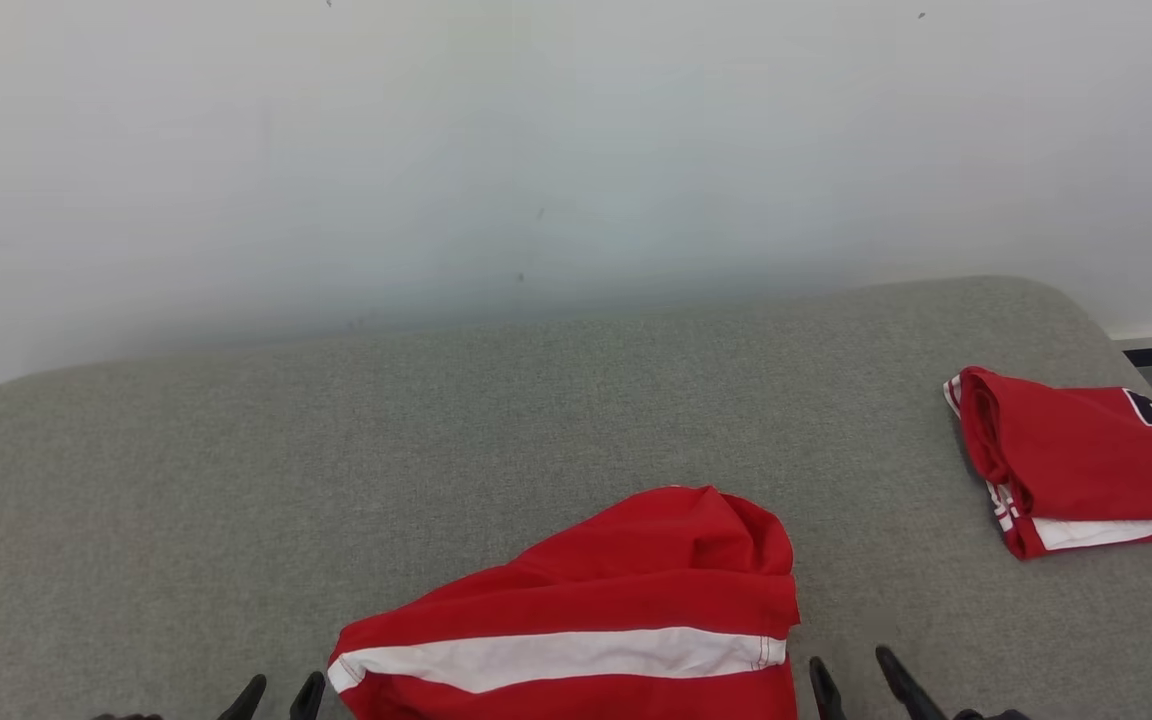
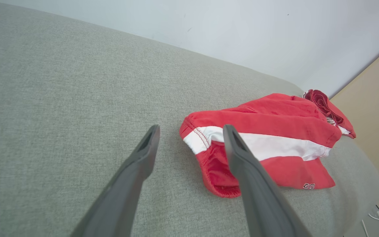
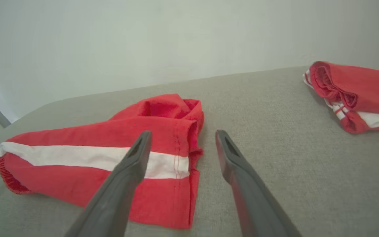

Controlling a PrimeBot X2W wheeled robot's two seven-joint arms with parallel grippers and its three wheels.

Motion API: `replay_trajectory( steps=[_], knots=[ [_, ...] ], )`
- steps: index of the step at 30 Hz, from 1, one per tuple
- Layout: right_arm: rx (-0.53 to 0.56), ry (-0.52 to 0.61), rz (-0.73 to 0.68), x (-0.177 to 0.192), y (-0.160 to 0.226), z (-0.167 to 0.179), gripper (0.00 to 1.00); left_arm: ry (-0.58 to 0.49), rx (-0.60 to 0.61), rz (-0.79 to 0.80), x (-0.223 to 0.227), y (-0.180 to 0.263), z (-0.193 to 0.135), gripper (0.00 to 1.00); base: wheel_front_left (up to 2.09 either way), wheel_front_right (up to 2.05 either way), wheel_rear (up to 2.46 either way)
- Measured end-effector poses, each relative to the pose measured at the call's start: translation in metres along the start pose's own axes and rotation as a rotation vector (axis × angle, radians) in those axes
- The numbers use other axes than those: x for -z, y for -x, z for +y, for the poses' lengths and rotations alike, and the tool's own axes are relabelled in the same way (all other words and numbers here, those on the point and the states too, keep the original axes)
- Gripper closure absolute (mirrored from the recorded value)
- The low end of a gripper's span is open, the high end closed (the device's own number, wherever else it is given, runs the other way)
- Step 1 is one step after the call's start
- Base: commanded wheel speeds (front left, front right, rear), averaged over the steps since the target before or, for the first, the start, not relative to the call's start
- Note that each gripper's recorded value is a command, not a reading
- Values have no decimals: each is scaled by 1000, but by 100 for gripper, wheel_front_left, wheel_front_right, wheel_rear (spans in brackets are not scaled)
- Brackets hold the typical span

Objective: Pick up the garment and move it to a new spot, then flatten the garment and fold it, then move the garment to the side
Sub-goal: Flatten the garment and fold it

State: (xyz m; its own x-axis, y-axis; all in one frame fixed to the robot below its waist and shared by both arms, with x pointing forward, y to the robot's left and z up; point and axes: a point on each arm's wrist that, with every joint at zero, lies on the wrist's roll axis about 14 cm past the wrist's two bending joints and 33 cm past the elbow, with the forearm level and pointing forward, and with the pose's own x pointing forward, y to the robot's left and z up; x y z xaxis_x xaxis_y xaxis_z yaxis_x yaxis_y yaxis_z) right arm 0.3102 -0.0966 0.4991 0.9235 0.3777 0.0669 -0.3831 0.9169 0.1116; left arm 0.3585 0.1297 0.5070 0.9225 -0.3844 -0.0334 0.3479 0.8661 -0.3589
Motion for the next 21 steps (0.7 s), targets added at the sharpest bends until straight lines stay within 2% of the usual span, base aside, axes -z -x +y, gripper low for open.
replay_trajectory(
  steps=[8,13,19,20,21],
  knots=[
    [-10,-16,175,49,-13,-8,0,-16,-16,-39,-5,1,-3,0,0,0,0],
    [-28,-25,265,69,-32,-11,0,-66,-38,-60,-3,11,-4,0,0,0,0],
    [-43,-28,325,83,-42,-9,0,-61,-57,-69,-3,15,-1,0,0,0,0],
    [-47,-30,329,84,-44,-7,18,-60,-62,-69,-3,16,0,0,0,0,0],
    [-47,-32,336,85,-45,-7,44,-59,-65,-68,-2,17,1,0,0,0,0]
  ],
)
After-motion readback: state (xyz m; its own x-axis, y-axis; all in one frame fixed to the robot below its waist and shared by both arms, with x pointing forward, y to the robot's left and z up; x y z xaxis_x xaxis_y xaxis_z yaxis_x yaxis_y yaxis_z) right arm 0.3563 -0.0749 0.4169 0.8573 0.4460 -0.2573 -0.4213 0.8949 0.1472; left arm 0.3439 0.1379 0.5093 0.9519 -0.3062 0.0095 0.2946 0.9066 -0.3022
